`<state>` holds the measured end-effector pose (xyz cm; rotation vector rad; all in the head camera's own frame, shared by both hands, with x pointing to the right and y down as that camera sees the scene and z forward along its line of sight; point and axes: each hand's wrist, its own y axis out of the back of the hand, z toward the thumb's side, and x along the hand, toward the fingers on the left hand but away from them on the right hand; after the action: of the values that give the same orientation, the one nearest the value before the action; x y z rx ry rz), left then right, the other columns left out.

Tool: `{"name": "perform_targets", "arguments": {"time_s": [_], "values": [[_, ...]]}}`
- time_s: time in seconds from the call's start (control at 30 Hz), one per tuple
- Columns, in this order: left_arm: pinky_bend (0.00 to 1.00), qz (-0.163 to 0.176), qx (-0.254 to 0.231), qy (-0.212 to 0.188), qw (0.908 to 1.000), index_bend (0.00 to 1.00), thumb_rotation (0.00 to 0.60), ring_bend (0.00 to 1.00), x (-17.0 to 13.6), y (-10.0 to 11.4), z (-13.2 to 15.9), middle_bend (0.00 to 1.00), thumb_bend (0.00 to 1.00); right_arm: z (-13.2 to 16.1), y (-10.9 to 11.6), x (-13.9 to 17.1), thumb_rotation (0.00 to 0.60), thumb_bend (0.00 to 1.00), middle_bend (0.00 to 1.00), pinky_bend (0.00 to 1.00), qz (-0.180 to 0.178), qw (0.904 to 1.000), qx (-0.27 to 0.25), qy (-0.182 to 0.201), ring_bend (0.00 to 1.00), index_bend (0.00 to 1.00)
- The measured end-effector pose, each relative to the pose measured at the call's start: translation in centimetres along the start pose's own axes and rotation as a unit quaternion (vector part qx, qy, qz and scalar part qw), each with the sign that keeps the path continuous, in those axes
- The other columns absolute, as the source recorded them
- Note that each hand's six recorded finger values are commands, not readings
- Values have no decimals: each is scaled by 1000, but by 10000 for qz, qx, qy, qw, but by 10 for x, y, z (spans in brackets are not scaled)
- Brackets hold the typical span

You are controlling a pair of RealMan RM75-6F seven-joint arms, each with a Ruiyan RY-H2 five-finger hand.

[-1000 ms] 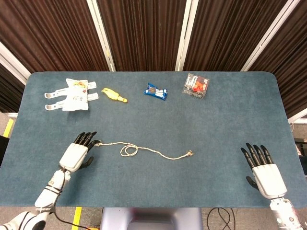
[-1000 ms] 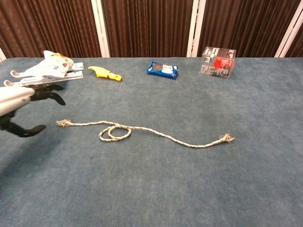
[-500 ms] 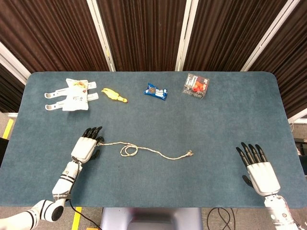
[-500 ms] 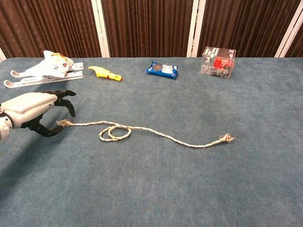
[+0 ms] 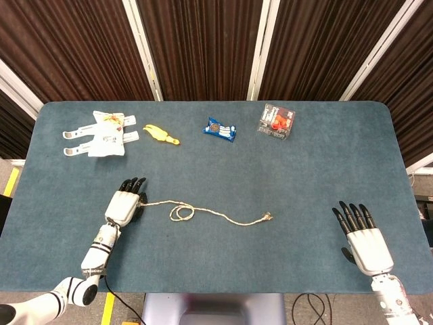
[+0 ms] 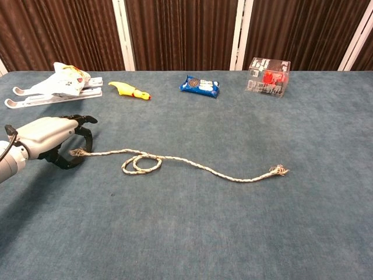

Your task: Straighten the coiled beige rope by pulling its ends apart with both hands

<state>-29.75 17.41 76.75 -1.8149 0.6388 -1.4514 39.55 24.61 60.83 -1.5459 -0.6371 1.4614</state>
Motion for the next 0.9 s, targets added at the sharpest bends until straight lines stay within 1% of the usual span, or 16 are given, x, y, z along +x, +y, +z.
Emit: {"name": "perform_targets", "arguments": {"time_s": [0.23, 0.4, 0.5, 0.63, 0.67, 0.73, 0.83, 0.9], "values": [[123, 35, 46, 89, 9999, 578, 600, 0, 6, -3, -3, 98, 427, -2, 0, 1, 600, 280, 0, 0, -3, 10000, 14, -43, 0, 0], [124, 80, 38, 97, 9999, 626, 600, 0, 8, -2, -3, 105, 427, 1, -1, 0, 600, 281, 0, 0, 24, 10000, 53, -3, 0, 0], [126, 119, 56, 99, 9999, 636, 600, 0, 8, 0, -4, 106, 427, 6, -2, -2, 600, 280, 0, 0, 25, 9999, 101, 74, 0, 0], [127, 235, 77, 57, 9997, 645, 600, 0, 6, 6, -5, 108, 427, 17, -2, -9, 600, 280, 0, 0, 59, 9995, 141, 266, 0, 9], [127, 262, 84, 41, 9996, 645, 600, 0, 5, 7, -5, 107, 427, 21, -3, -12, 600, 280, 0, 0, 98, 9993, 140, 341, 0, 22], [128, 316, 98, -2, 9995, 645, 600, 0, 1, 11, -5, 107, 428, 29, -4, -19, 600, 279, 0, 0, 162, 9986, 162, 472, 0, 84], [128, 391, 127, -73, 9991, 645, 600, 0, -5, 15, -5, 106, 427, 46, -6, -37, 600, 278, 0, 0, 237, 9968, 238, 730, 0, 202], [128, 432, 137, -114, 9989, 645, 600, 0, -9, 18, -4, 106, 428, 62, -5, -52, 600, 278, 0, 0, 206, 9950, 264, 944, 0, 299]]}}
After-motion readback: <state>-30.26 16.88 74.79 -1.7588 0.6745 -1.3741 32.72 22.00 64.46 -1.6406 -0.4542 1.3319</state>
